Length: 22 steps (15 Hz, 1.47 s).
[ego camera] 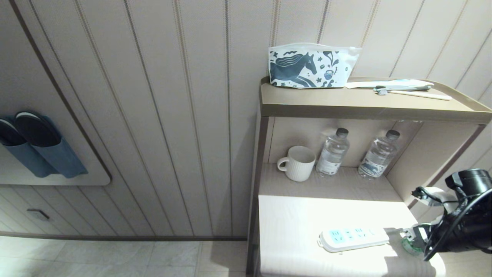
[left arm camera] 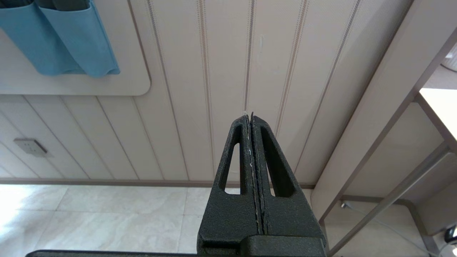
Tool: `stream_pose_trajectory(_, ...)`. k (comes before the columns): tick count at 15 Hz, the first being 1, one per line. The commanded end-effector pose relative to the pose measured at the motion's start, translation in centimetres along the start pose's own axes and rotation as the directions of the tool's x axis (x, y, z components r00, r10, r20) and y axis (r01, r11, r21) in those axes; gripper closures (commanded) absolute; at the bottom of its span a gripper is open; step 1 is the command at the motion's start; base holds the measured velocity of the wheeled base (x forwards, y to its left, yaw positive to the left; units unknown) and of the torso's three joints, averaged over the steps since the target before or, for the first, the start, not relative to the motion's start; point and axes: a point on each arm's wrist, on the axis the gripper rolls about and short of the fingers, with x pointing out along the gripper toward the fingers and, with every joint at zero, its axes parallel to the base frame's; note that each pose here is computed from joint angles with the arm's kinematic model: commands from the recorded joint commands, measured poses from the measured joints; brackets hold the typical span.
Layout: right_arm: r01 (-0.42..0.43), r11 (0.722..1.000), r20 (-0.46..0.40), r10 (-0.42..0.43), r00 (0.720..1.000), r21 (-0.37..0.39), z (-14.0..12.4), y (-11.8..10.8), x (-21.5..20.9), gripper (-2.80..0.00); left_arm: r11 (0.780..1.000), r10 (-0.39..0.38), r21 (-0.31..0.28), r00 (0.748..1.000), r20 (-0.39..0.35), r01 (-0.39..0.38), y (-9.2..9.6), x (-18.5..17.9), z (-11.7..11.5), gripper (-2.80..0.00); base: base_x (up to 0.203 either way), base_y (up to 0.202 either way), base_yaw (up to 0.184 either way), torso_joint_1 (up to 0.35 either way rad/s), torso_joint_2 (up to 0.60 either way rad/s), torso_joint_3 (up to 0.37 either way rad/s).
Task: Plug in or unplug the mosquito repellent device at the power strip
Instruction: Pick up the mosquito repellent liquid
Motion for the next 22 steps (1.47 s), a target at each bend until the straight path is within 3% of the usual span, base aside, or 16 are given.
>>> stream_pose_trajectory(1,-0.002,1.0,0.007,0.002,1.0,-0.008,0.3,0.1,0.0,0.0,1.0,0.0,0.0,1.0,0.001,0.0,0.0,0.0,0.0,0.0,0.0,0.0,0.0,0.0,0.0,0.0)
stream_pose_trajectory(9,-0.026,1.0,-0.01,0.026,1.0,-0.016,0.7,1.0,0.8,0.0,1.0,0.0,0.0,1.0,0.001,0.0,0.0,0.0,0.0,0.0,0.0,0.0,0.0,0.0,0.0,0.0)
stream_pose_trajectory(22,-0.023,1.0,0.008,0.023,1.0,-0.005,2.3,0.8,1.5,0.0,1.0,0.0,0.0,1.0,0.001,0.0,0.0,0.0,0.0,0.0,0.0,0.0,0.0,0.0,0.0,0.0)
